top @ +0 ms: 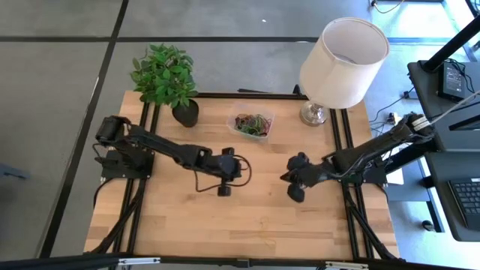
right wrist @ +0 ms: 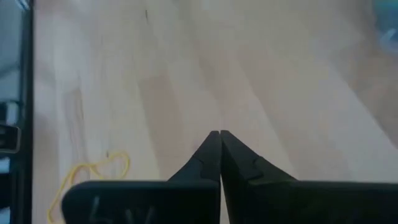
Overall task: Pick and place rubber bands into bin
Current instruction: Put the yellow rubber band into the transparent bin
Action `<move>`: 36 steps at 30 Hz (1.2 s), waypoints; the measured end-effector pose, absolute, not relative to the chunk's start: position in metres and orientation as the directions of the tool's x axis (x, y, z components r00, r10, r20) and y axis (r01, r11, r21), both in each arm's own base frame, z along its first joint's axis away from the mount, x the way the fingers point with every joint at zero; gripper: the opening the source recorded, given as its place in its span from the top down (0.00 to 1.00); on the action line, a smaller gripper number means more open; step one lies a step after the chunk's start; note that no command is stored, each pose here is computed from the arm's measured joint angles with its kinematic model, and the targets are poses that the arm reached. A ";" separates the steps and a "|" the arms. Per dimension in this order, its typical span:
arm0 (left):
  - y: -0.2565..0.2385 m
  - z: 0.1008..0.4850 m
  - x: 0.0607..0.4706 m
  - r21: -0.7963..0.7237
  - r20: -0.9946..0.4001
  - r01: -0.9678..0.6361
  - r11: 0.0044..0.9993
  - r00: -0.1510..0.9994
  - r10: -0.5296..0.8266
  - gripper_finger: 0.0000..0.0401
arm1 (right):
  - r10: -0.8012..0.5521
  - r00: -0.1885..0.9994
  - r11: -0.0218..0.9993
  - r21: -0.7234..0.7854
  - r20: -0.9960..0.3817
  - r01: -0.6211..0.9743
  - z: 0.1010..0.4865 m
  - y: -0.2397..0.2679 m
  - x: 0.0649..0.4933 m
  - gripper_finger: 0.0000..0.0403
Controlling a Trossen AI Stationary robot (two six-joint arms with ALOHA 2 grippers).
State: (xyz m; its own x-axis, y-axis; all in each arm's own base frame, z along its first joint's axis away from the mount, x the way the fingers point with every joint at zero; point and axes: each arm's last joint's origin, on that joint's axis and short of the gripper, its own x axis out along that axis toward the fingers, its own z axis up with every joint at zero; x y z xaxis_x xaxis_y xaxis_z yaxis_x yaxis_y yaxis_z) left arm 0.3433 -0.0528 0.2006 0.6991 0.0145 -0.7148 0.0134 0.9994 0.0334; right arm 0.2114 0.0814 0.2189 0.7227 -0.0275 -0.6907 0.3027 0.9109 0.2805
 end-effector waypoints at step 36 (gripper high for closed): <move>-0.018 0.190 0.190 0.024 -0.617 0.116 0.993 0.783 -0.077 0.99 | 0.102 0.126 0.901 0.146 -0.987 0.408 0.134 0.198 0.344 0.87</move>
State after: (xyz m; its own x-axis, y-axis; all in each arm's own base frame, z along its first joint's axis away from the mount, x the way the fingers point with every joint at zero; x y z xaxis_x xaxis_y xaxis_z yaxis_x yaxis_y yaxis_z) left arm 0.1898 -0.0183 0.1904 0.7832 -0.0768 -0.6171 0.1161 0.9929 0.0238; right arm 0.3437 0.1980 0.1344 0.1263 0.1023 -0.9867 0.4078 0.9014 0.1456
